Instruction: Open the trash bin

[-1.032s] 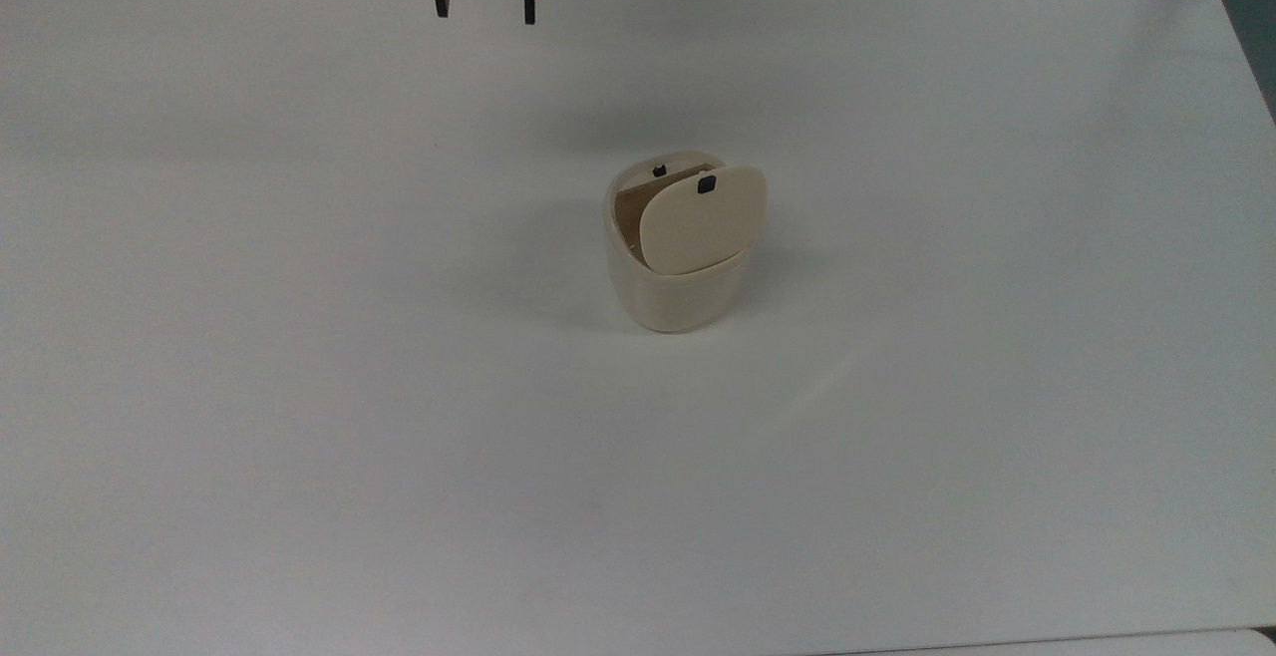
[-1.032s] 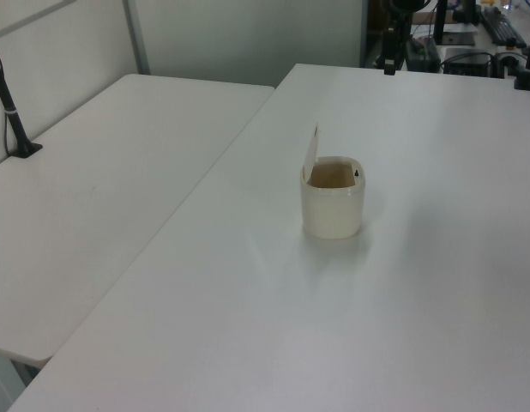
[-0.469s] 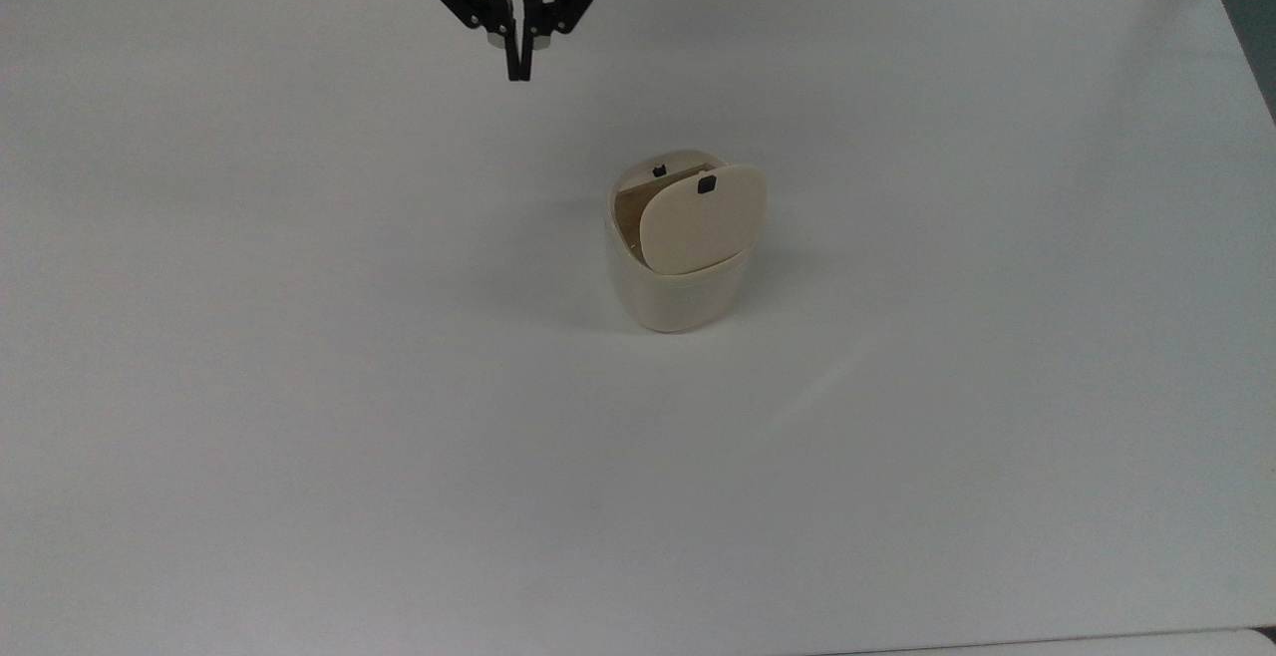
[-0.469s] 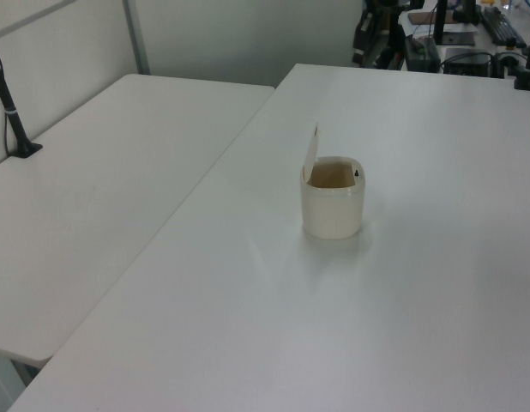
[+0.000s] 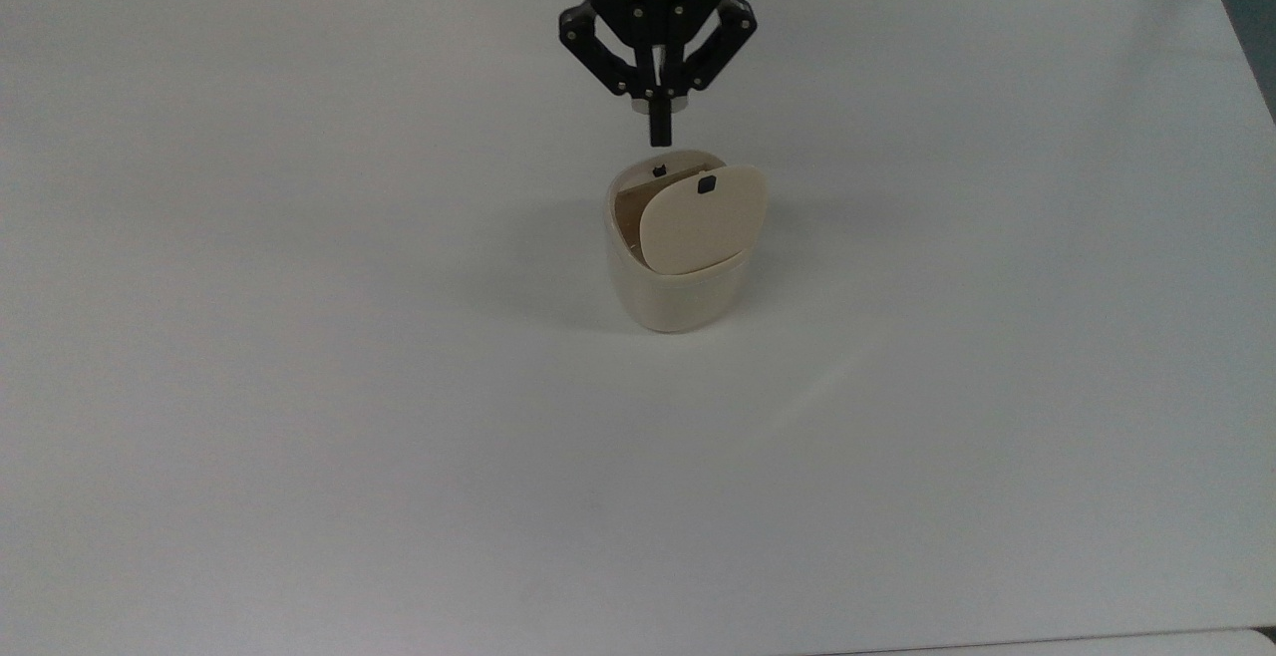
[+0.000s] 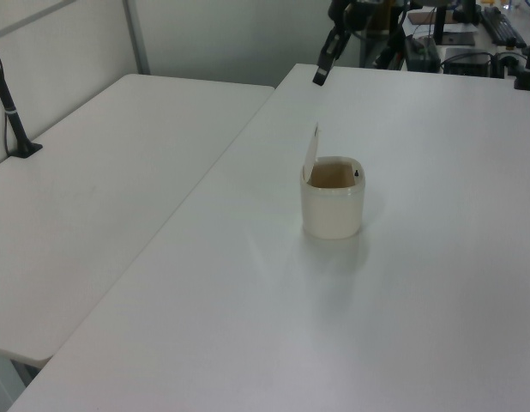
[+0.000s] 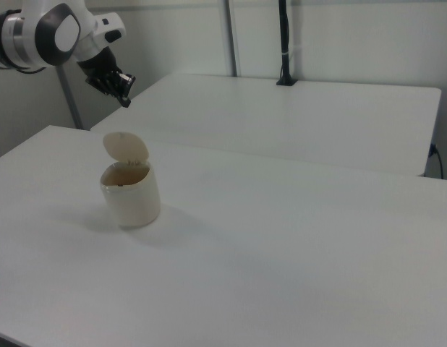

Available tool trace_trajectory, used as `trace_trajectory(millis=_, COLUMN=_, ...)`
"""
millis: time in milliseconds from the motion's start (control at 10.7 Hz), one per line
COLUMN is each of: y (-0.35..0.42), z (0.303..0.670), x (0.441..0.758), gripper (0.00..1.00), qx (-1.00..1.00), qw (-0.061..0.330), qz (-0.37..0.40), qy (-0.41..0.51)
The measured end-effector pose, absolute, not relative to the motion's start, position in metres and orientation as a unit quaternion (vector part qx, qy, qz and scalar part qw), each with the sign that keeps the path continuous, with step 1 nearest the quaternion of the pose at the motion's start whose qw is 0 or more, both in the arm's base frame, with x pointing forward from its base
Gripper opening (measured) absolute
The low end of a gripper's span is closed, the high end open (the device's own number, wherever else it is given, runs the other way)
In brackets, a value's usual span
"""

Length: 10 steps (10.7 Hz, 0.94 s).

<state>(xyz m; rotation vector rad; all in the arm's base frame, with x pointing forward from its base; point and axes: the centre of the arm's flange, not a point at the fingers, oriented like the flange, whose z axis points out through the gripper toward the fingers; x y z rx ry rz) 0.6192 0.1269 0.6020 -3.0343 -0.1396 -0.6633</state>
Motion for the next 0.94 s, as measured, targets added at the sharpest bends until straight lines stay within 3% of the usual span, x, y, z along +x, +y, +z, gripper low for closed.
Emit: trace_trajectory(millis=939, y=0.160, z=0.589, x=0.630, gripper=0.01, qx=-0.967, qw=0.030, qz=-0.247, qy=-0.058)
